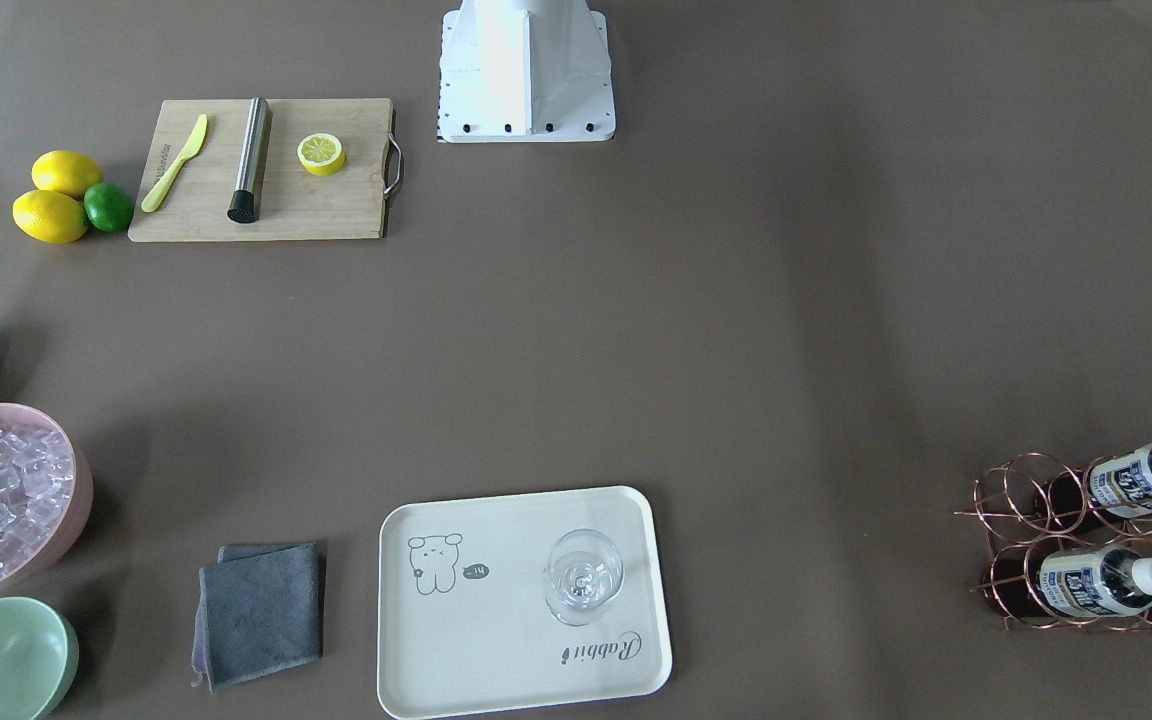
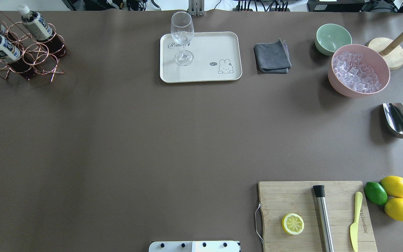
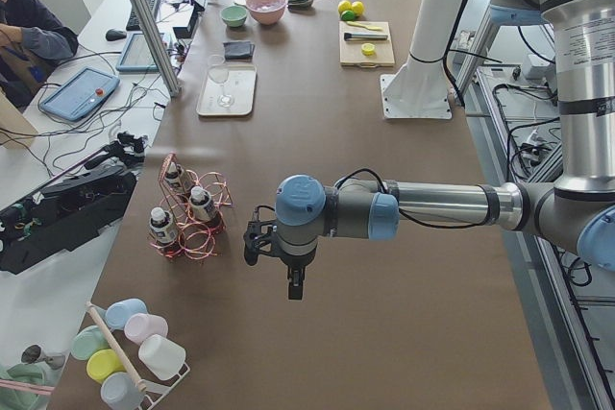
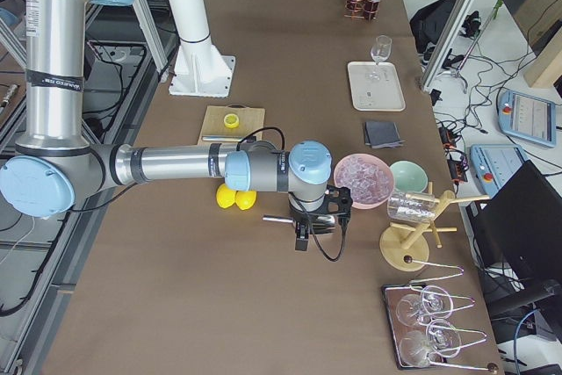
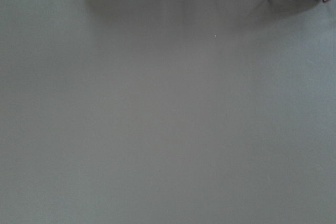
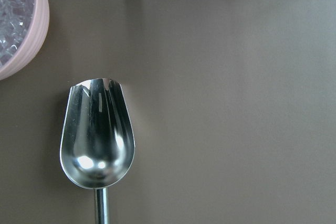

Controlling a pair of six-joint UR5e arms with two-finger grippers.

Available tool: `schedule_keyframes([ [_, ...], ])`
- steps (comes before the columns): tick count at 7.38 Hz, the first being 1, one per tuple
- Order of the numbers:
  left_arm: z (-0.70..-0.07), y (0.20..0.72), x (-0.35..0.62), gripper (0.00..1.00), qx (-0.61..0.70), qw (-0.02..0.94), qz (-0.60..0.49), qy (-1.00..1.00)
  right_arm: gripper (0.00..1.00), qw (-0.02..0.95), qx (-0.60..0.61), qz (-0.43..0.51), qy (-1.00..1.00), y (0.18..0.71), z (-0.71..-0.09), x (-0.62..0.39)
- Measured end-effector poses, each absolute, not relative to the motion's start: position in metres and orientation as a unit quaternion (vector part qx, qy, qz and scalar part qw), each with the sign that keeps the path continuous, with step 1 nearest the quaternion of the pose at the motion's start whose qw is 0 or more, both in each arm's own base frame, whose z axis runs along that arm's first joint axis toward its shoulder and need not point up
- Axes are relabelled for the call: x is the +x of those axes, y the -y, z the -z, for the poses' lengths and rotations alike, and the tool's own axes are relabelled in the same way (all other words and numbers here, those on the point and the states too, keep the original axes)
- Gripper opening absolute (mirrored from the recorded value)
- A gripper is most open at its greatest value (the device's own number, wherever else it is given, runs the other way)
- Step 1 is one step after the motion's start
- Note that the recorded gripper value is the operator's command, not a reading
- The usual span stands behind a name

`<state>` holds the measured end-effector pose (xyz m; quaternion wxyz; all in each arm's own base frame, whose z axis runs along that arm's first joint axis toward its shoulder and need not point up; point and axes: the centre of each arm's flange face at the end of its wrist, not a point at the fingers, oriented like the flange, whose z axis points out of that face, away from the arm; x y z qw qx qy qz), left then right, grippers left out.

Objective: Take tea from basket to plate

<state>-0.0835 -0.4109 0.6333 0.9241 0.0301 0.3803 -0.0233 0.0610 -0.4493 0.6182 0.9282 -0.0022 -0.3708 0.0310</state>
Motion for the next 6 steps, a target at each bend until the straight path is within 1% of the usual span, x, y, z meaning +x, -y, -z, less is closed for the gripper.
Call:
schedule_keyframes([
  [6, -0.614, 0.432, -0.086, 0.99, 0.051, 0.923, 0.016, -0.38, 1.0, 0.928, -0.003, -0.031, 0.371, 0.451, -0.619, 0.061],
])
